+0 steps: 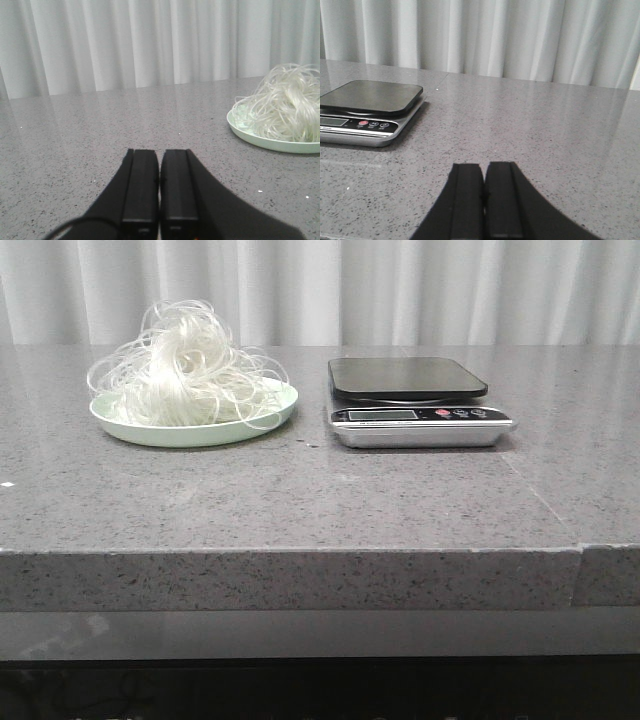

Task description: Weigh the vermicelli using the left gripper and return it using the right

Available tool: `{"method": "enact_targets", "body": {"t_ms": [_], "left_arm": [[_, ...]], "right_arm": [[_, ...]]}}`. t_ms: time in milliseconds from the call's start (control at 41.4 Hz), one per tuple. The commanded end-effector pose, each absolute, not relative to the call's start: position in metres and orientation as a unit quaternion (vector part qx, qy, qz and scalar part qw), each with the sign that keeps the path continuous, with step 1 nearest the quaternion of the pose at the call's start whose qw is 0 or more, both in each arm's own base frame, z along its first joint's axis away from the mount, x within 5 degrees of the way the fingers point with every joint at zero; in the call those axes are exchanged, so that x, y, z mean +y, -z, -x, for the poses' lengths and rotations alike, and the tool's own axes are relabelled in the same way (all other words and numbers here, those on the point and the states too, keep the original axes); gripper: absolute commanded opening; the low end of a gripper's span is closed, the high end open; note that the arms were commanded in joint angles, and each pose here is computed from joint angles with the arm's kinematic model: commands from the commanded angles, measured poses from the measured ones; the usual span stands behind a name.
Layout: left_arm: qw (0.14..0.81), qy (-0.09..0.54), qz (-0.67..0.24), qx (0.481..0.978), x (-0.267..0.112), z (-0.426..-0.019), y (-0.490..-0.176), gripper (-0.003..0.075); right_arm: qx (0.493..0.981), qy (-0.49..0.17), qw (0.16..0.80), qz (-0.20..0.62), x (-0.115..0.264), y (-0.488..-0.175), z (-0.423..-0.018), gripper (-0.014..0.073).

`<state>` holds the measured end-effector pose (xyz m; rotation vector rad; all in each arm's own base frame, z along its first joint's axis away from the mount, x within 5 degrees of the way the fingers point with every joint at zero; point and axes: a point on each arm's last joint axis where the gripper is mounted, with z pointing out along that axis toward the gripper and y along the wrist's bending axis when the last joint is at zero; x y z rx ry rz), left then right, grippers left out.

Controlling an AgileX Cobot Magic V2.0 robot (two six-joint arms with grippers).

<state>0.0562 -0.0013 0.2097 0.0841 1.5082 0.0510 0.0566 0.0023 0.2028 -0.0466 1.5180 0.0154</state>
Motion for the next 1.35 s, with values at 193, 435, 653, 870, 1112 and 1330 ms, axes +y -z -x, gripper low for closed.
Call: {"method": "enact_targets", "body": {"t_ms": [193, 435, 653, 870, 1112, 1330], "left_arm": [[0.759, -0.017, -0.037, 0.650, -0.0019, -0.0538, -0.2161, 0.0146], [0.759, -0.017, -0.037, 0.650, -0.0019, -0.0538, -0.2161, 0.0146], [0.759, -0.017, -0.037, 0.650, -0.0019, -0.0538, -0.2161, 0.0146], [0.759, -0.017, -0.037, 0.650, -0.0019, -0.0538, -0.2161, 0.0146], [0.759, -0.017, -0.037, 0.650, -0.0019, -0.0538, -0.2161, 0.0146], [0.759, -0.017, -0.037, 0.650, -0.0019, -0.0538, -0.2161, 0.0146]], "right_arm": [[0.650, -0.004, 0.759, 0.024, 0.0022, -0.2135, -0.0541, 0.0142], [0.632, -0.004, 0.775, 0.026, 0.0025, -0.2178, -0.0533, 0.0142], [0.631, -0.015, 0.776, 0.018, 0.0026, -0.2181, -0.0533, 0.0142], [0.631, -0.015, 0.776, 0.018, 0.0026, -0.2181, -0.0533, 0.0142], [0.631, -0.015, 0.776, 0.018, 0.0026, -0.2181, -0.0533, 0.0142], [0.631, -0.015, 0.776, 0.018, 0.0026, -0.2181, -0.0533, 0.0142]]}}
